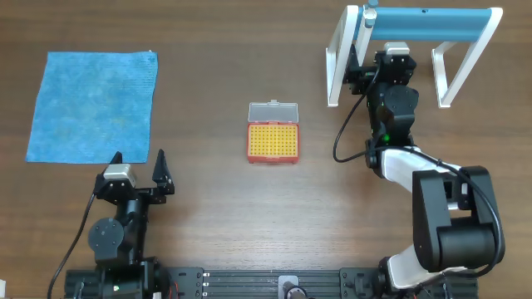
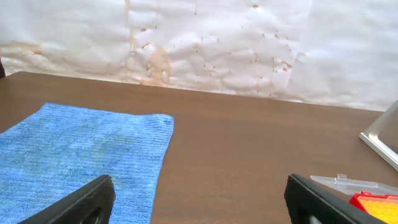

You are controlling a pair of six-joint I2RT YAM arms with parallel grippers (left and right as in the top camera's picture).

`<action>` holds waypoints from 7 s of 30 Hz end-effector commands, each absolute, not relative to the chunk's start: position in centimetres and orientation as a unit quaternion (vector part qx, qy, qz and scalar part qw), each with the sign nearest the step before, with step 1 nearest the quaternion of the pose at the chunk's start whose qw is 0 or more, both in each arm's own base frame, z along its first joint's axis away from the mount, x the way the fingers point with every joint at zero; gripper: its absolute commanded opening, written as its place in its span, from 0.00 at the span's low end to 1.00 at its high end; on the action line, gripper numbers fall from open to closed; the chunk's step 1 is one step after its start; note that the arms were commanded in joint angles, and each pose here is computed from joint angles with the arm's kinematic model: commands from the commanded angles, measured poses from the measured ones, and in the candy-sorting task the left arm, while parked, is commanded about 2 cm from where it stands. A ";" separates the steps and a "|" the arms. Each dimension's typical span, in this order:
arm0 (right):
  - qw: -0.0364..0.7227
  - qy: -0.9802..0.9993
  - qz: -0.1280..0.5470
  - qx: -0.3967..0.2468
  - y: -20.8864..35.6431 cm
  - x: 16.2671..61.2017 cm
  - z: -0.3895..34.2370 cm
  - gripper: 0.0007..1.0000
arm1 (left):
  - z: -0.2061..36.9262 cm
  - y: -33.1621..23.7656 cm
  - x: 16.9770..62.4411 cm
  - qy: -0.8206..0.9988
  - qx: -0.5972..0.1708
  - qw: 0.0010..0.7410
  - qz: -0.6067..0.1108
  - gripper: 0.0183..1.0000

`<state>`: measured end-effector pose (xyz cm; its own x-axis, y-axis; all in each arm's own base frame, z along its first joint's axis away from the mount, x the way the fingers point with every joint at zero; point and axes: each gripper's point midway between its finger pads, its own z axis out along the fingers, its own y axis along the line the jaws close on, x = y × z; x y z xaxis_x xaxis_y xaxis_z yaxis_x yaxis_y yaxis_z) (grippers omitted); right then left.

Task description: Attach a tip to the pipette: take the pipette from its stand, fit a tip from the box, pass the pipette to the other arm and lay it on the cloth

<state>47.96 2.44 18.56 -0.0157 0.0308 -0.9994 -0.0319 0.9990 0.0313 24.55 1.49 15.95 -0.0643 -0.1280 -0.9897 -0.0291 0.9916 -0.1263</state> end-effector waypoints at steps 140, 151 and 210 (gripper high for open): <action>0.669 0.640 0.287 -0.245 26.7 36.8 14.5 0.08 | 15.8 1.7 24.5 0.728 -0.062 0.682 -0.035 0.88; 0.664 0.639 0.295 -0.254 27.1 36.5 14.3 0.08 | 15.8 1.7 24.5 0.728 -0.062 0.682 -0.035 0.88; 0.692 0.613 0.277 -0.261 27.0 36.4 16.8 0.08 | 15.8 1.7 24.5 0.728 -0.062 0.682 -0.035 0.88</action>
<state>36.24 26.77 14.62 0.0359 0.0435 -0.9984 -0.7068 0.7074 0.0055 24.55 1.49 15.95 -0.0643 -0.1280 -0.9897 -0.0291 0.9916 -0.1263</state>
